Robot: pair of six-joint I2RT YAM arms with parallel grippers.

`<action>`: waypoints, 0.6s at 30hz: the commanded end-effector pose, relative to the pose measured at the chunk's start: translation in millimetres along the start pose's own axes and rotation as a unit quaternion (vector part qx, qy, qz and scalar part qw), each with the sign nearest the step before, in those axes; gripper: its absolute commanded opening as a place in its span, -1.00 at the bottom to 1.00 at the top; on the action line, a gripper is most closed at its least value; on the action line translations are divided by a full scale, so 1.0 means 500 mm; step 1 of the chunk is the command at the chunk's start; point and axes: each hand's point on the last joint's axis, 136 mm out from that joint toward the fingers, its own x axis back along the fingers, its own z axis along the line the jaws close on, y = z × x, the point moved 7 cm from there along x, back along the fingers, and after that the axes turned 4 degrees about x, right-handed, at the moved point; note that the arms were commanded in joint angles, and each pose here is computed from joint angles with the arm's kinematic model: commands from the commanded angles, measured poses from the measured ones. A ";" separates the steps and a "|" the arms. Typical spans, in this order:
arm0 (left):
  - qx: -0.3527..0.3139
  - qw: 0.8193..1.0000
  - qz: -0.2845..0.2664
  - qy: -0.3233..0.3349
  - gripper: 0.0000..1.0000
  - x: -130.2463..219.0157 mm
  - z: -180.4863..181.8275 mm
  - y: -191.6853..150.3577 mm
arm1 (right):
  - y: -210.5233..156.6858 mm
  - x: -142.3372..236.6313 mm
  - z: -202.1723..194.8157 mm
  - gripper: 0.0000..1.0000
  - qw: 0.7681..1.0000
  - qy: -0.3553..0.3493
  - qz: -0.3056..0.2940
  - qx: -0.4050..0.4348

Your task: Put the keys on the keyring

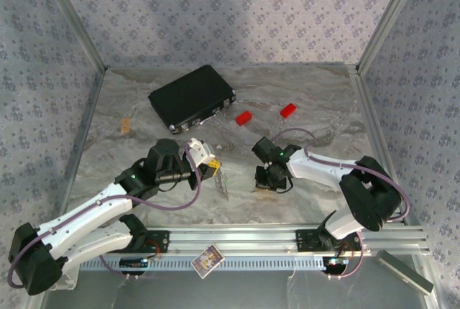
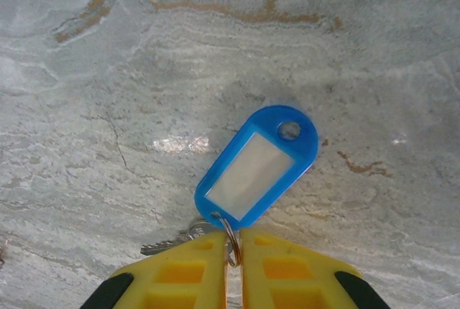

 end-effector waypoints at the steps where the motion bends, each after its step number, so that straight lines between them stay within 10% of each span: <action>1: -0.019 0.999 -0.032 -0.010 -1.00 0.005 -0.007 0.024 | 0.003 0.005 0.006 -0.69 1.000 -0.007 0.003 0.008; 18: -0.019 0.999 -0.032 -0.010 -1.00 0.005 -0.006 0.024 | 0.005 0.000 0.013 -0.78 1.000 -0.014 0.005 0.015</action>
